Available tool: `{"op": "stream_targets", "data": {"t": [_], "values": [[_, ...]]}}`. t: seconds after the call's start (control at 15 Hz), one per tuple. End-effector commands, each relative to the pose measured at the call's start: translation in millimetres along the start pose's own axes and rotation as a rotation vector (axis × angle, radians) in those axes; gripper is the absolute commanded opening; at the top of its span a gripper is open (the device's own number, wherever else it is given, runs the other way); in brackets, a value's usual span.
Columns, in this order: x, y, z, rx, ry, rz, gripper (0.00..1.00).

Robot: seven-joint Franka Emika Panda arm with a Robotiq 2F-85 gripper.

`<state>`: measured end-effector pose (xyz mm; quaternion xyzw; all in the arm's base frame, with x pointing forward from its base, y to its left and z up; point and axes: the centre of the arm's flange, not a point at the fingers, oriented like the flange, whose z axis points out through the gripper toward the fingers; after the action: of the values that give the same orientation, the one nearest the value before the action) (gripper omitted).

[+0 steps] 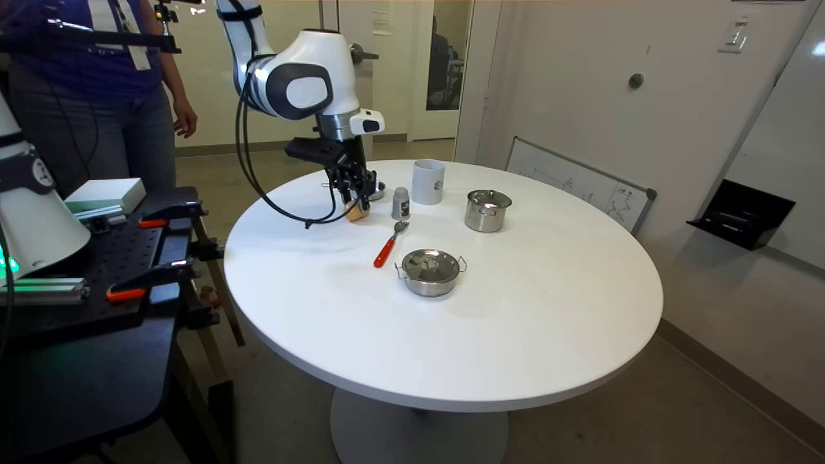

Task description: Take the egg out of the pan and place it on the table

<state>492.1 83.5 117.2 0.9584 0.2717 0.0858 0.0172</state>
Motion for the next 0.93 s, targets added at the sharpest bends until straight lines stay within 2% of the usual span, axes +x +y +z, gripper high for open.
{"op": "stream_targets", "data": {"t": [0.0, 0.13, 0.2, 0.53, 0.87], "values": [[2, -4, 8, -0.006, -0.007, 0.010, 0.85], [1, -5, 9, -0.004, -0.011, 0.010, 0.98], [1, -5, 9, -0.005, -0.012, 0.011, 1.00], [4, -5, 8, -0.007, -0.010, 0.012, 1.00], [16, -4, -10, -0.016, 0.021, -0.004, 1.00]]}}
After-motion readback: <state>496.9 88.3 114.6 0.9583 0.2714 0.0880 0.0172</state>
